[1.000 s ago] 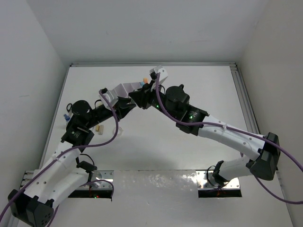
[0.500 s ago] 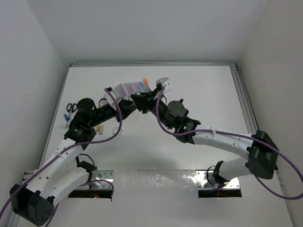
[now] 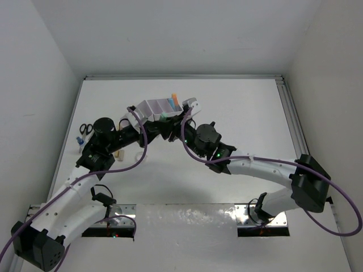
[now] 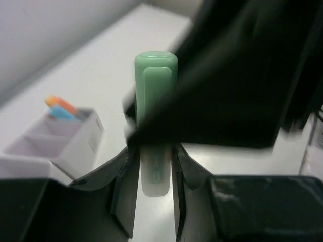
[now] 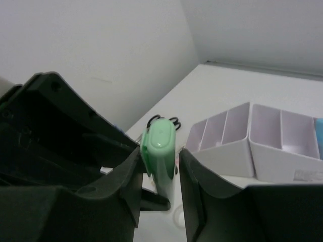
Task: Sort the stationery into containers
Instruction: Close the pen cap on the pen.
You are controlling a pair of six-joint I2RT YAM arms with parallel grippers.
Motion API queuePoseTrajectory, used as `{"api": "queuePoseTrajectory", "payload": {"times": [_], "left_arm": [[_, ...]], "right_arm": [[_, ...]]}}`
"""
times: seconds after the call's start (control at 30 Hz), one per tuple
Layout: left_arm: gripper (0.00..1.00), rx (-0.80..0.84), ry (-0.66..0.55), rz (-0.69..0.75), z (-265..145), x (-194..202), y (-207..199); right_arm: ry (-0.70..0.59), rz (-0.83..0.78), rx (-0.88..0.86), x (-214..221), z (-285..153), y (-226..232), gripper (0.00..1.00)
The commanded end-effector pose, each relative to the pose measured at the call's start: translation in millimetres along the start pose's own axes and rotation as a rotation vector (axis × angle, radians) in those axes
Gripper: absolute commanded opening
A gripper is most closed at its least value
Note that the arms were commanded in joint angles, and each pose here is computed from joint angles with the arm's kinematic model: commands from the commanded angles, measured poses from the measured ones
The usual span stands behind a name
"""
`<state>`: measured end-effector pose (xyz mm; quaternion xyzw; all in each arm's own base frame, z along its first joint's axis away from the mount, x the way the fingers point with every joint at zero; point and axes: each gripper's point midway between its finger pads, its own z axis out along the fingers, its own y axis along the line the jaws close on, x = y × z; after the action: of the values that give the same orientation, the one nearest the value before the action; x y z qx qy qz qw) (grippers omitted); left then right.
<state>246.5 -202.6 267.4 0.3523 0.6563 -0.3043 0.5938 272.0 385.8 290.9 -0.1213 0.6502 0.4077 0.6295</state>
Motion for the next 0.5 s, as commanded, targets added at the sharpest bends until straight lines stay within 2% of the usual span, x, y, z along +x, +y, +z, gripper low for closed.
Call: {"api": "queuePoseTrajectory", "payload": {"times": [0.0,0.17,0.23,0.27,0.3,0.47], "left_arm": [[0.00,0.012,-0.380,0.247,-22,-128,-13],[0.00,0.065,-0.334,0.173,-21,-109,-24],[0.00,0.069,-0.335,0.172,-23,-107,-27],[0.00,0.071,-0.332,0.170,-23,-107,-27],[0.00,0.069,-0.325,0.165,-24,-105,-28],[0.00,0.032,-0.322,0.138,-23,-104,-22]], "right_arm": [[0.363,-0.083,-0.065,94,-27,7,0.35],[0.277,-0.077,-0.065,62,-19,10,0.29],[0.243,-0.085,-0.068,50,-19,12,0.24],[0.230,-0.086,-0.071,46,-19,13,0.17],[0.215,-0.088,-0.071,40,-19,14,0.02],[0.171,-0.090,-0.075,17,-16,14,0.00]]}}
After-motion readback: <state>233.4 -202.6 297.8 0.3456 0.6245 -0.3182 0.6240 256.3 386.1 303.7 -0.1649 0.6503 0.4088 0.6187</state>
